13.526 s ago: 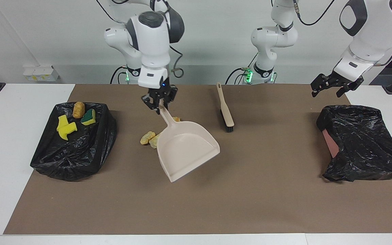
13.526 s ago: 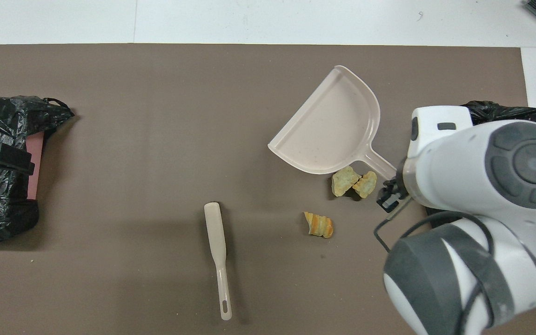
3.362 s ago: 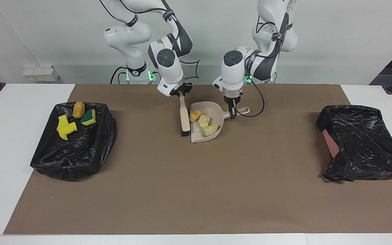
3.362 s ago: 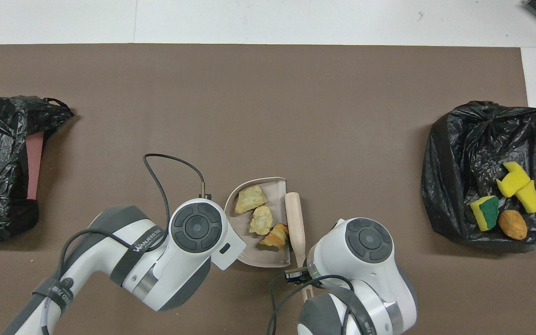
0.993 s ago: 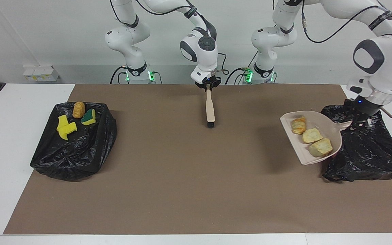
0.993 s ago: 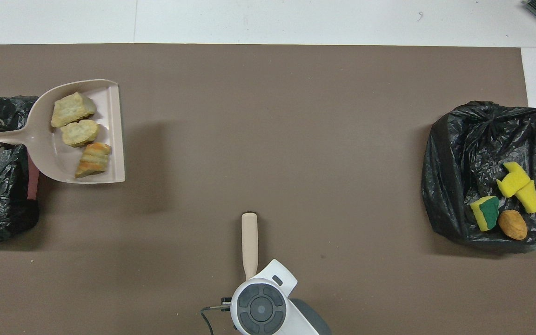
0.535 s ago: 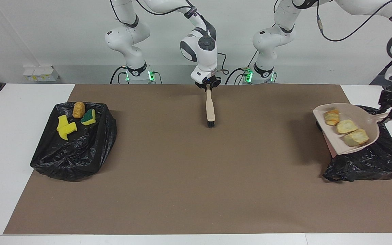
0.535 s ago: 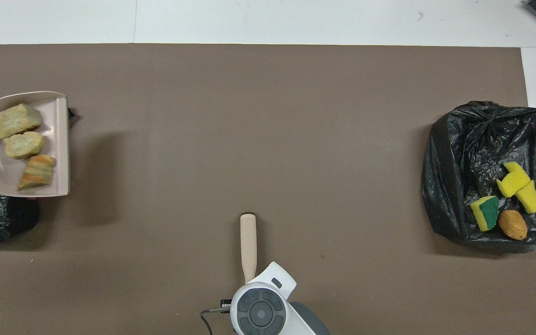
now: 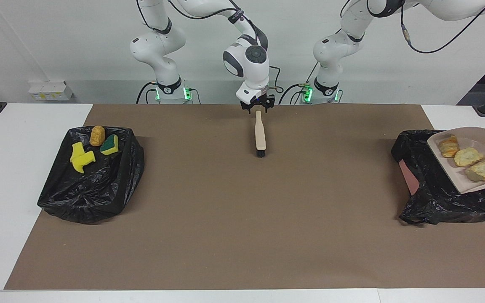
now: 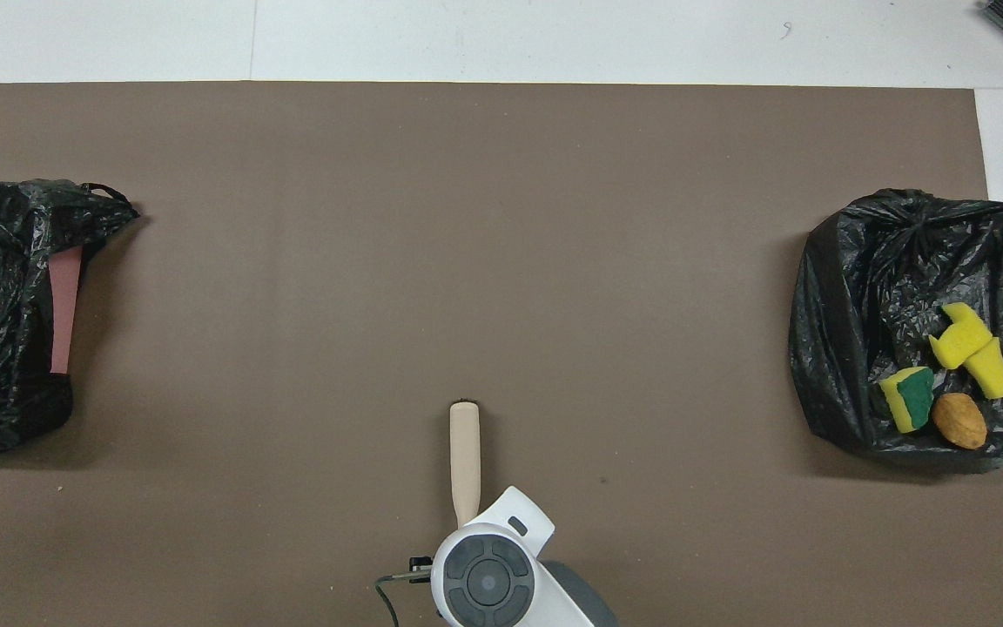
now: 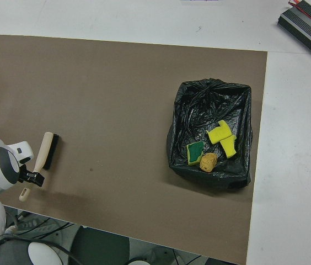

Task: Sweep and dump trash in bin
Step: 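Tip the dustpan over the black bag with the left gripper, then set down the brush with the right gripper and withdraw it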

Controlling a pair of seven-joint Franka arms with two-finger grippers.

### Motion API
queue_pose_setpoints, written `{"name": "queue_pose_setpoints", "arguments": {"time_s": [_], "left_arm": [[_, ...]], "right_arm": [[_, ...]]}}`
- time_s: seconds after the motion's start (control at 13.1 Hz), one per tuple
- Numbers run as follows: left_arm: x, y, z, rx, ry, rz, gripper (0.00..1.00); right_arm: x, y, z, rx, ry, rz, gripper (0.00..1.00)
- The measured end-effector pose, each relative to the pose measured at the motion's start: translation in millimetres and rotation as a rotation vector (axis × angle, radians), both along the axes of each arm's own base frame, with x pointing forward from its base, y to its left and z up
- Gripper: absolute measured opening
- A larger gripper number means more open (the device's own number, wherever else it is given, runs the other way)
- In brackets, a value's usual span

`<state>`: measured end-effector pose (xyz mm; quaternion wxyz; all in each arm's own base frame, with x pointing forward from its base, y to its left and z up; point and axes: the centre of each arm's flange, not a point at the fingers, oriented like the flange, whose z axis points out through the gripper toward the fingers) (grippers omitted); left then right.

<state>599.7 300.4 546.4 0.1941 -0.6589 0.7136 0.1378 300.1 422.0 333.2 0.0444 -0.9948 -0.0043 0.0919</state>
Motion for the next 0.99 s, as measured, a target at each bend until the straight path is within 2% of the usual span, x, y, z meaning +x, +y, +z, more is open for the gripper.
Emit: {"name": "queue_pose_setpoints", "arguments": {"time_s": [0.08,0.23,0.38,0.69,0.84,0.99], "left_arm": [[5,-8,-8,0.056,0.018,-0.006,0.31],[15,-35,-28,0.173,0.031,0.001,0.31],[15,-46,-35,0.274,0.046,-0.029,0.31],[7,-42,-10,0.532,0.057,-0.074,0.31],[4,-40,5,0.585,0.03,-0.085,0.31],[2,-45,17,0.591,0.003,-0.092,0.31]], "right_arm": [[3.9,0,3,0.004,-0.007,-0.003,0.99],[19.0,-4,12,0.01,-0.034,-0.013,1.0],[37.4,-10,23,0.019,-0.065,-0.033,1.0],[78.4,-40,63,0.015,-0.159,-0.069,1.0],[100.6,-64,88,-0.002,-0.185,-0.075,1.0],[122.0,-88,110,-0.023,-0.223,-0.074,1.0]]}}
